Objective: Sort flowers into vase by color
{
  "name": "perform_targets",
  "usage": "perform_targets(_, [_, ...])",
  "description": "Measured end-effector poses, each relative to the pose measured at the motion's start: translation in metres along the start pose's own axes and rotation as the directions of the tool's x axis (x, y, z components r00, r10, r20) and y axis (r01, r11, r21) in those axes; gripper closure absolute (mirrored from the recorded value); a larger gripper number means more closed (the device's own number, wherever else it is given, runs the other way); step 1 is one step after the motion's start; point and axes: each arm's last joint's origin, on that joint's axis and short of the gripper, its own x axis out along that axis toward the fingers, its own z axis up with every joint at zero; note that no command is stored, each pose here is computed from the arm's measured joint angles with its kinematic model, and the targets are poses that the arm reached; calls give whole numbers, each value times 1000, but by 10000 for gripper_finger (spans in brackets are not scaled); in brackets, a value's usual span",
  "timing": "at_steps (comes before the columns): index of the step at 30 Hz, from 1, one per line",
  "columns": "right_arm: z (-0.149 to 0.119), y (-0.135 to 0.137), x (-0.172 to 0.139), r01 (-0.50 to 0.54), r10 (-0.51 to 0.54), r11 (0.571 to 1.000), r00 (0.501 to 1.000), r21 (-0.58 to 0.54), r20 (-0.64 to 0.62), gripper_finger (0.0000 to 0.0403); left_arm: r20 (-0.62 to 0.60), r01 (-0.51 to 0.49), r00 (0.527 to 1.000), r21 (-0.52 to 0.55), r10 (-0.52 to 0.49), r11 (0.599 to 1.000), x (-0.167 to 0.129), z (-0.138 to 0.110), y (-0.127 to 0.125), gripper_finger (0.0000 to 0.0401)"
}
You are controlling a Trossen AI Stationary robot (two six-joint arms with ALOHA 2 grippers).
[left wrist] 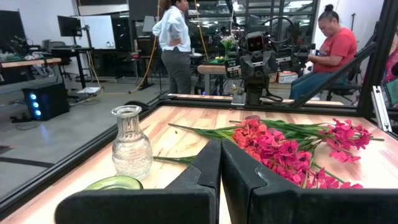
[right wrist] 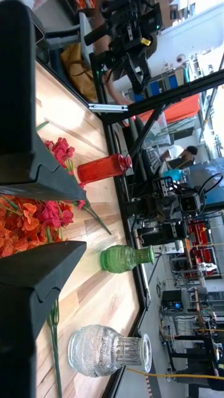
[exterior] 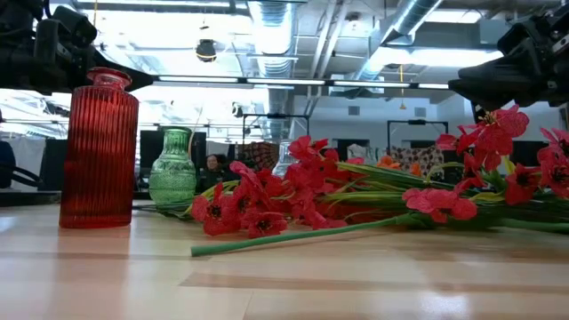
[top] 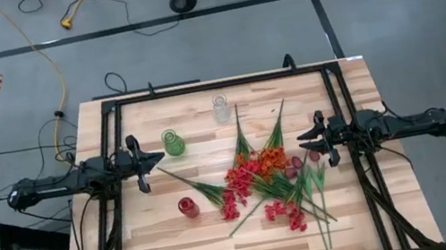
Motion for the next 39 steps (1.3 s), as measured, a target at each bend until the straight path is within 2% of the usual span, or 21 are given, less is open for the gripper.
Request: perform_targets(39, [0,0,0,0,0,1000,1000,0,1,260,10,-2,1000,-17,2,1000,0,1,0,401])
